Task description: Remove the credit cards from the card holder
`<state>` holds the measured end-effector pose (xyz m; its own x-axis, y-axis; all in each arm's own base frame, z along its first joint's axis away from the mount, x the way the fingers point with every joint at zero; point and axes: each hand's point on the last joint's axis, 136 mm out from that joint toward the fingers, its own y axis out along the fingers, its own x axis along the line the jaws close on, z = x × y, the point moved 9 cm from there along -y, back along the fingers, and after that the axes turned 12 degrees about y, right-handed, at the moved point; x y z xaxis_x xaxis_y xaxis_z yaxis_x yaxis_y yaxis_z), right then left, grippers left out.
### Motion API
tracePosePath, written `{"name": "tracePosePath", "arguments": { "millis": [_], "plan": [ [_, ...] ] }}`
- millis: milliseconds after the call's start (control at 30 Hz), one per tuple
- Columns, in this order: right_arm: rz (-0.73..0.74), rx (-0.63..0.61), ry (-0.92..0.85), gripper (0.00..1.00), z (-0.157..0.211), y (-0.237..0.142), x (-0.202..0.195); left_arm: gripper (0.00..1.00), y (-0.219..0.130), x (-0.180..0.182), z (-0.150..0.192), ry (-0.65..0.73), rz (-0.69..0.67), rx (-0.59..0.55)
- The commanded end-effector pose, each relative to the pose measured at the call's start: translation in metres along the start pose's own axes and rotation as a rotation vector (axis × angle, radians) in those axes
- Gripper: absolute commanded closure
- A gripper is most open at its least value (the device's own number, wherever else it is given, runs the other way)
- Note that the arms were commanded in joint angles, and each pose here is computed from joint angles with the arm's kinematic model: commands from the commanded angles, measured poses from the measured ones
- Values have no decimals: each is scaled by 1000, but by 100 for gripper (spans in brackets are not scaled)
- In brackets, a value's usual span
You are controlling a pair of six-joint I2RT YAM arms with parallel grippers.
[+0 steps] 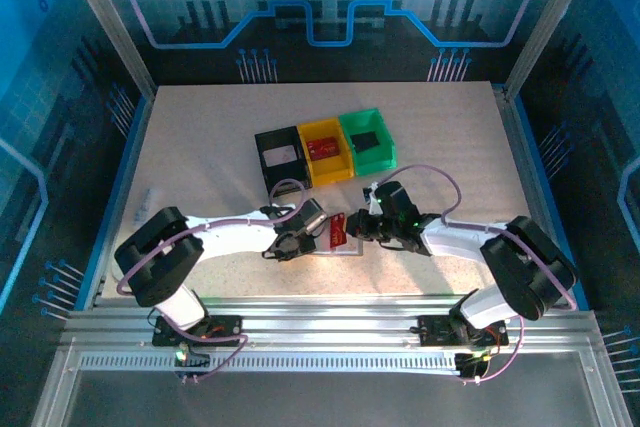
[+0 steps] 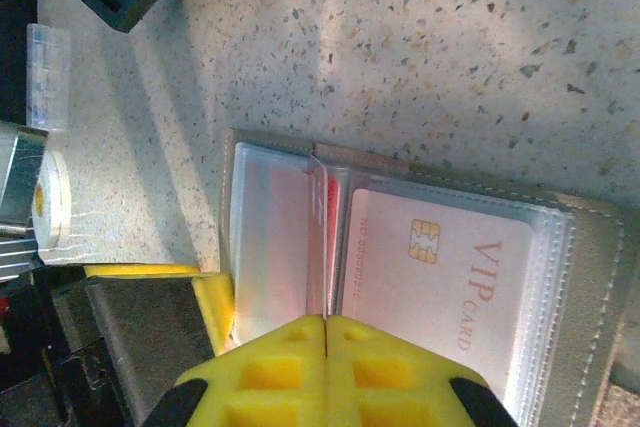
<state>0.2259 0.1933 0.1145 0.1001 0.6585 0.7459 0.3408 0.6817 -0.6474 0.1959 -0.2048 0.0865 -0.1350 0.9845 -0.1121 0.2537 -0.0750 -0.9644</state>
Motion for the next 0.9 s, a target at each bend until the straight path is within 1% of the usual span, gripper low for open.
{"name": "tracePosePath", "arguments": {
  "millis": [0, 267, 533, 633, 767, 867],
  "plan": [
    [13, 13, 3, 100, 2, -8, -7, 49, 43, -13, 29, -10, 184, 183],
    [-21, 8, -4, 100, 2, -19, -5, 44, 20, -15, 19, -7, 240, 137],
    [-68, -10, -23, 100, -1, -34, 4, 39, -14, -9, 8, 6, 284, 67],
    [-80, -21, -23, 100, -3, -41, 6, 36, -28, -7, 6, 10, 325, 29],
    [-116, -22, -13, 100, -6, -48, 10, 32, -49, -5, 3, 25, 422, -49],
    [-140, -14, -8, 100, -7, -51, 13, 31, -64, -1, 1, 42, 463, -106]
  ]
}}
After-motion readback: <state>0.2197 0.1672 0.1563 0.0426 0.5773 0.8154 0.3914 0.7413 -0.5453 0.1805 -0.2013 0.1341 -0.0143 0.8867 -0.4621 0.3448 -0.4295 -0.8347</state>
